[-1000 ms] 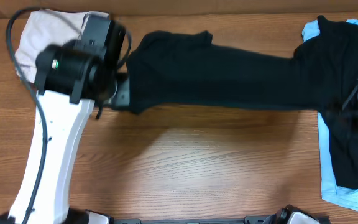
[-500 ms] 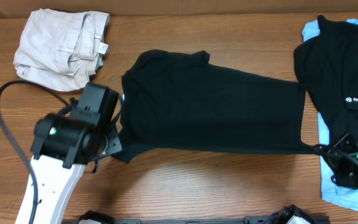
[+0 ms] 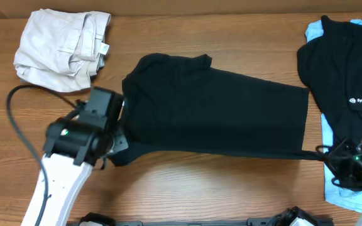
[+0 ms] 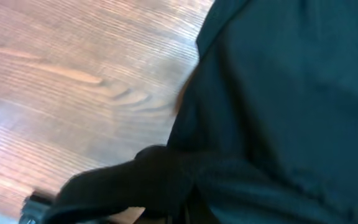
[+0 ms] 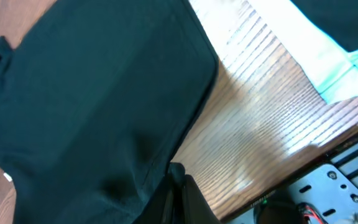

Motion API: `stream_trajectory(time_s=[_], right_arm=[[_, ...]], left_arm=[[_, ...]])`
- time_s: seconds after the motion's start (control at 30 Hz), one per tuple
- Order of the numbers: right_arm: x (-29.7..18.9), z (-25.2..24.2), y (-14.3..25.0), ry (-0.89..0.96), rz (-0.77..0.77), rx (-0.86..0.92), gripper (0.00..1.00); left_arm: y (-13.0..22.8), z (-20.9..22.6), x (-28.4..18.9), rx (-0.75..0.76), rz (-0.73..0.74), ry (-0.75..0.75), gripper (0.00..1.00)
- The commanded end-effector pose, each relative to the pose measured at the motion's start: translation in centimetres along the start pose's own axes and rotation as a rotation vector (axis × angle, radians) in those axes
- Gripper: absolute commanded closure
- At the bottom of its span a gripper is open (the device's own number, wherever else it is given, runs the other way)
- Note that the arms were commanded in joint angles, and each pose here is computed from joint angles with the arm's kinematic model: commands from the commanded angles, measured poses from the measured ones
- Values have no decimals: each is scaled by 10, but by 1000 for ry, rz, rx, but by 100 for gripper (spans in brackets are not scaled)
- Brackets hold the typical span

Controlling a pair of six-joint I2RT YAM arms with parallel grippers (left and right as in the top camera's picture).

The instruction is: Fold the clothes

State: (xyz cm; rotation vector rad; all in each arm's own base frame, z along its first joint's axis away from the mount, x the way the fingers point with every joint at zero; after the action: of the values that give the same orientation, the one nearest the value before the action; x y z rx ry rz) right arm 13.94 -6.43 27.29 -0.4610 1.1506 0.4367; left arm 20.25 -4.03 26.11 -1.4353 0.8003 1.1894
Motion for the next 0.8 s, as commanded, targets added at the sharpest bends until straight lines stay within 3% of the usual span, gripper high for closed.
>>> stream_trajectory(time_s=[0.0,0.47,0.77], right_arm=[[19,-2,-16,29,38,32,96],[78,7,-74,15,110,62,96],[111,37,-74,-11,177,-47,96]], left_arm=[[-17,-11,28,38,-10,-48,96],[-77,-67,123,45,-56,-19,96],[-86,-71,136,62,-82,-33,96]])
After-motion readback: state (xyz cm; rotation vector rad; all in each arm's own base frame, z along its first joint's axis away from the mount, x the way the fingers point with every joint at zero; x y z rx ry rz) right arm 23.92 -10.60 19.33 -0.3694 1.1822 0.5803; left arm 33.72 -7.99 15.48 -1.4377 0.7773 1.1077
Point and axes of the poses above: each gripper's point midway between its finger pads, its own x axis out along the fingers, its own z axis along the line the jaws close on, y = z × x, the point moved 7 cm from there along -x, back along the fingers, and after that the axes turned 7 degrees about x, right-handed, at the moved point
